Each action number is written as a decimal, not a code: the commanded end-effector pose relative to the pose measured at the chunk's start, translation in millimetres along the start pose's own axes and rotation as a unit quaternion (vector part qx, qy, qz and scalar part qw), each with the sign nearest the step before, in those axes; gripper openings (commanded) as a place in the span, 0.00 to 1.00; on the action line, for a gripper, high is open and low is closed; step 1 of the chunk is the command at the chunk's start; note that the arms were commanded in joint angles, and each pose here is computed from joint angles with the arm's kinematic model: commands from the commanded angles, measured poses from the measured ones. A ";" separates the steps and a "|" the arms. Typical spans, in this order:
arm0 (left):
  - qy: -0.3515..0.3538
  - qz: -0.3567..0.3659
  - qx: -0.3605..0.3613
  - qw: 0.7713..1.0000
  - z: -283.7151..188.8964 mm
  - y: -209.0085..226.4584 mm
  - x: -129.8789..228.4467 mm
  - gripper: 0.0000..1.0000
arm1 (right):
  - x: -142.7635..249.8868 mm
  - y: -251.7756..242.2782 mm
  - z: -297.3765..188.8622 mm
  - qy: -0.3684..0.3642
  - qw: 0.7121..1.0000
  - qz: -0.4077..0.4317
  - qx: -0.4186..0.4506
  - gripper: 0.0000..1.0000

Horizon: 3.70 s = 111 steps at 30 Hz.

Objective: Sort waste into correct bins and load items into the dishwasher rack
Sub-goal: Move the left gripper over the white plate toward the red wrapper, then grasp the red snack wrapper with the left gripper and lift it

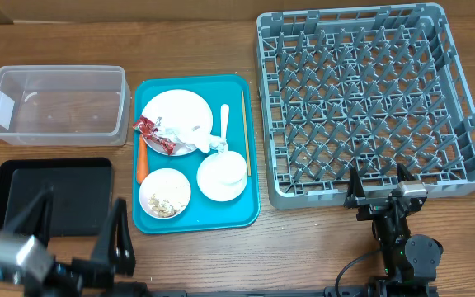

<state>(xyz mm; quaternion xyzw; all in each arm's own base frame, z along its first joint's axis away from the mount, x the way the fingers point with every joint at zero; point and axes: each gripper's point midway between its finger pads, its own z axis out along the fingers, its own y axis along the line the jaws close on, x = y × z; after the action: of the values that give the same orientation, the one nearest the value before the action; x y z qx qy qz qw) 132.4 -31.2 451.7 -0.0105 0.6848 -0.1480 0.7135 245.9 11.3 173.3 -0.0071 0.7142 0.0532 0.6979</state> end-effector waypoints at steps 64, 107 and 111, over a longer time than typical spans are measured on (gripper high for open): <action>0.668 -0.178 -0.256 0.676 201.0 110.1 304.9 0.31 | 1.1 -2.8 -0.1 -0.004 1.000 0.001 0.006 1.00; 0.705 -0.157 -0.328 0.608 211.9 139.5 397.9 0.40 | 1.1 -2.8 -0.1 -0.004 1.000 0.001 0.006 1.00; 0.705 -0.153 -0.323 0.613 214.4 134.4 399.5 0.39 | 1.1 -2.8 -0.1 -0.004 1.000 0.001 0.006 1.00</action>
<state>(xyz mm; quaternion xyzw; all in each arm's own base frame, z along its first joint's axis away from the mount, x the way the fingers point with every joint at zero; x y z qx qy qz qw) 375.8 -29.8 50.9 -0.2431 0.9672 -0.0001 -0.0739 245.9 11.4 173.3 -0.0071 0.7142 0.0534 0.6979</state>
